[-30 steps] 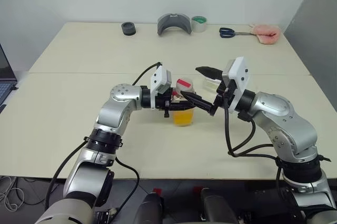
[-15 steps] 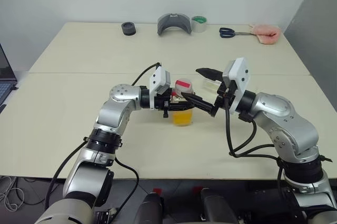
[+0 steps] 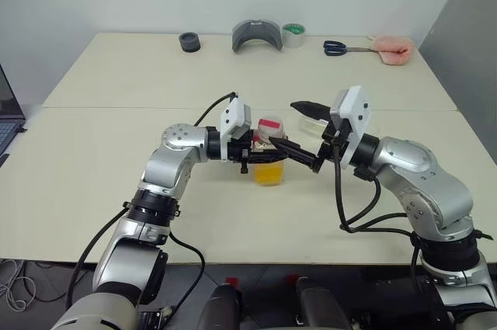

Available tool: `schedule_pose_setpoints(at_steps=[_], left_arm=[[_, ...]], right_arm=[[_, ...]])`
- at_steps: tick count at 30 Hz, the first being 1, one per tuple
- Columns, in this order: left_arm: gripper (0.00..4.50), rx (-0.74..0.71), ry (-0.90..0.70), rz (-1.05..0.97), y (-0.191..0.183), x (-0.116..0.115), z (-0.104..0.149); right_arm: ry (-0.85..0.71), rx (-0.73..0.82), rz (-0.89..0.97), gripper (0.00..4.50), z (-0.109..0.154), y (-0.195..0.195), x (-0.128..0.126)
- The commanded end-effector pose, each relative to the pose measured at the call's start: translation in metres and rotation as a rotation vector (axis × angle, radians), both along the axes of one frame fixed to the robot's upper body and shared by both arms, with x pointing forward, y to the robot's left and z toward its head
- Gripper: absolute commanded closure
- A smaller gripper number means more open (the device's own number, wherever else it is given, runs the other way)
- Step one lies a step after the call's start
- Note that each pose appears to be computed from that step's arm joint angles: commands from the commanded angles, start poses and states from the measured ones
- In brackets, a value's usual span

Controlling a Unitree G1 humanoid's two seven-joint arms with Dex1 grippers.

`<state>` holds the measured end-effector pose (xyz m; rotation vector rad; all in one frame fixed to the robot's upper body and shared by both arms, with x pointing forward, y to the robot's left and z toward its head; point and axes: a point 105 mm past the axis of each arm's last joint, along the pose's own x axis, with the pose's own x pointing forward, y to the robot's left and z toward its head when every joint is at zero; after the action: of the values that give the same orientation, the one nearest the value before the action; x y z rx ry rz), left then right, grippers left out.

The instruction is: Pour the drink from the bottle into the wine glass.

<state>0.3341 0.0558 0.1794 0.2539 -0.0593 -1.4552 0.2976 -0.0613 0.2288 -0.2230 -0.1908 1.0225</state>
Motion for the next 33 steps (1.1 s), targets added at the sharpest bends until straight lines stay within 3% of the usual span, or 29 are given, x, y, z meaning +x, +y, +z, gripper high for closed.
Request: schedule_pose_setpoints(at_steps=[1,9,17,33], left_arm=[[2.81,-0.015,-0.051,-0.010,0.000,-0.002,0.013],[2.81,-0.018,-0.051,-0.008,-0.001,-0.002,0.014],[2.81,-0.019,-0.047,-0.010,-0.001,-0.002,0.012],[2.81,-0.018,-0.043,-0.009,-0.001,-0.004,0.011]], right_arm=[[-0.032,0.019,0.050,0.00,0.013,0.000,-0.014],[-0.014,0.002,0.106,0.00,0.014,0.004,-0.027],[-0.093,-0.035,0.019,0.00,0.016,0.011,-0.010],[-0.111,-0.020,-0.031,0.00,0.018,0.013,0.003]])
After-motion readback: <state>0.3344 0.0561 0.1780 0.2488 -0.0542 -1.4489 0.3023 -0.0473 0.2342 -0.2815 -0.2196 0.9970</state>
